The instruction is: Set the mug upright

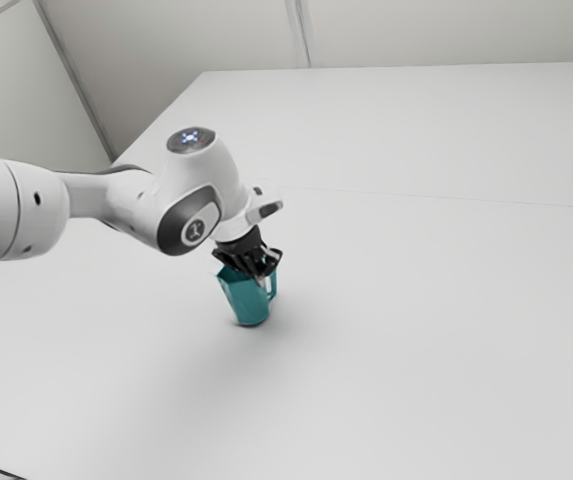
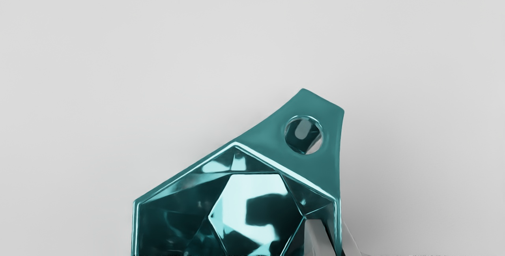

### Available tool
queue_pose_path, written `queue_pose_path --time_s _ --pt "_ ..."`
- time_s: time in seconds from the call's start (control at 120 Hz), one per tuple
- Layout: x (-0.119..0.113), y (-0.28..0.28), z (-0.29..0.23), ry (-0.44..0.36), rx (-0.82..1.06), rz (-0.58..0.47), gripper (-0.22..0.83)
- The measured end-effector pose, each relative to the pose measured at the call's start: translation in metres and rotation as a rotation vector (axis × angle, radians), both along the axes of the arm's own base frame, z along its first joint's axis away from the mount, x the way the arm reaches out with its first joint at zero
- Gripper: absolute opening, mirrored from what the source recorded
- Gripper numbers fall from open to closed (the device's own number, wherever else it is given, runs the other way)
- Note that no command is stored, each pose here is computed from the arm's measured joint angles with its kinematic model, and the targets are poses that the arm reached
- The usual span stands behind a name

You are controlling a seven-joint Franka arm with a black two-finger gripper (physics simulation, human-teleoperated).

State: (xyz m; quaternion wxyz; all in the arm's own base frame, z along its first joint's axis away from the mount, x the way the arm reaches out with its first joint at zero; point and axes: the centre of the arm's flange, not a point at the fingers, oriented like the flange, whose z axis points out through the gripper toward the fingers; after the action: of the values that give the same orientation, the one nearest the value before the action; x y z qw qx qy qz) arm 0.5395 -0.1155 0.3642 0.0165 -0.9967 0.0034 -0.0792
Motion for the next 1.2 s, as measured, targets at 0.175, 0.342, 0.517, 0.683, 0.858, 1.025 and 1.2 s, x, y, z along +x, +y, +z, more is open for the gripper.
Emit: queue_pose_path --time_s 0.175,0.342,0.517,0.683,0.858,1.025,1.2 --pt "0.002 0.006 -0.009 0.005 -0.002 0.013 -0.1" --pt "0.0 0.007 -0.008 0.007 -0.002 0.016 0.26" --pt "-0.002 0.006 0.011 -0.021 -0.004 0.013 0.46" --pt "-0.008 0.008 0.042 -0.047 -0.001 0.016 0.54" --pt "-0.002 0.0 0.088 -0.084 0.001 0.003 0.58" --pt "0.007 -0.006 0.133 -0.083 0.015 -0.004 0.6" --pt "0.014 0.003 0.174 -0.067 0.031 0.011 0.61"
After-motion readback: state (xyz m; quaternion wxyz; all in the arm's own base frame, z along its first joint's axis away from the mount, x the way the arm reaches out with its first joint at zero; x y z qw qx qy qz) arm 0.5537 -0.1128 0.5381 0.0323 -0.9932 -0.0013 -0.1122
